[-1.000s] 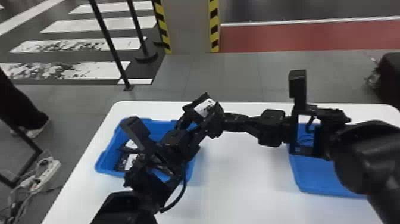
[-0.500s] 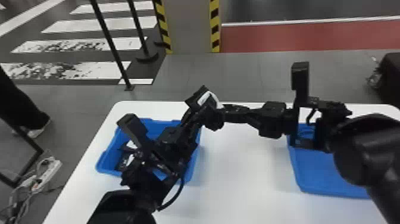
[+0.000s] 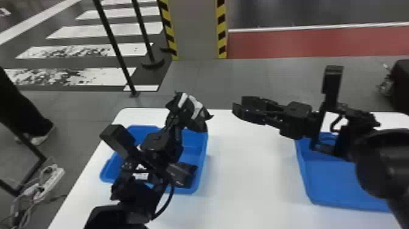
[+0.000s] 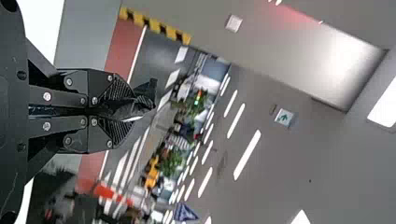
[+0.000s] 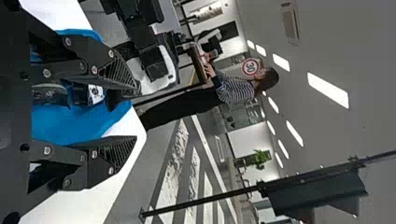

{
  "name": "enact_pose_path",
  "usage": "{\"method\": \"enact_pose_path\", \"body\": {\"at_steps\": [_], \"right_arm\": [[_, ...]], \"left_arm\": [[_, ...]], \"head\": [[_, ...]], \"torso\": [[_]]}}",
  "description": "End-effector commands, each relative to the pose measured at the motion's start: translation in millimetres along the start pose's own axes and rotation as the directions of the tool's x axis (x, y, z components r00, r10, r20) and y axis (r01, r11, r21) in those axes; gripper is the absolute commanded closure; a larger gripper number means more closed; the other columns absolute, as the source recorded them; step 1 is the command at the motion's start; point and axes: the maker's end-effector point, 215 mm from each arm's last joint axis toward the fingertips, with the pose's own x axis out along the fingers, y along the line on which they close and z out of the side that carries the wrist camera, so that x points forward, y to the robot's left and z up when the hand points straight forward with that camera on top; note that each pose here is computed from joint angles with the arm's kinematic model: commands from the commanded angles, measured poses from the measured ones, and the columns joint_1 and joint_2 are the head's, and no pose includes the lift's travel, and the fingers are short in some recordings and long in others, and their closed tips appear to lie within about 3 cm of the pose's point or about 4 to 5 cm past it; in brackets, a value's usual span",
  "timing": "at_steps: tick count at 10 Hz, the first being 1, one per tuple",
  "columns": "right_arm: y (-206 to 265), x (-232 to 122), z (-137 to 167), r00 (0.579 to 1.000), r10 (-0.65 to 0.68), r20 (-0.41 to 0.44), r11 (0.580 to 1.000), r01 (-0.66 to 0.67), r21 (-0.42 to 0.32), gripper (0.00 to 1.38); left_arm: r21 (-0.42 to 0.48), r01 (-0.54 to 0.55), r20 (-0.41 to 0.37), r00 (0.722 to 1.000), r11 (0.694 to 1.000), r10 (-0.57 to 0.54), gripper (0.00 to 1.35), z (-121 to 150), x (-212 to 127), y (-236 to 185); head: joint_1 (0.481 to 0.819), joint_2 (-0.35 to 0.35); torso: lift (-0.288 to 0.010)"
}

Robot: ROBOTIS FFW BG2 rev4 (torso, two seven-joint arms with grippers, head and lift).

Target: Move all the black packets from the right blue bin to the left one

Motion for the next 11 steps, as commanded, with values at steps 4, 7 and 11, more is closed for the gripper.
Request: {"method": "enact_pose_path", "body": {"at_steps": [4,7,11], "right_arm": [[-60,-110,-14,0.959,-0.282,0.034,0.959,0.282,-0.009,0.2],[-67,-116,-30,0.954,-0.3,0.009,0.954,0.3,0.01,0.2],[-61,-122,-9,0.941,-0.332,0.069,0.938,0.337,-0.08,0.2]], "left_arm": [[0.394,-0.269,0.095,0.963,0.879,0.252,1.22,10,-49,103],[0.497,-0.313,0.14,0.949,0.81,0.281,1.22,-6,-49,117],[0.434,-0.304,0.234,0.947,0.848,0.22,0.07,18,-45,90]], "head": [[0.674,0.191],[0.695,0.185],[0.695,0.169]], "torso": [[-0.11],[-0.11],[-0.11]]}}
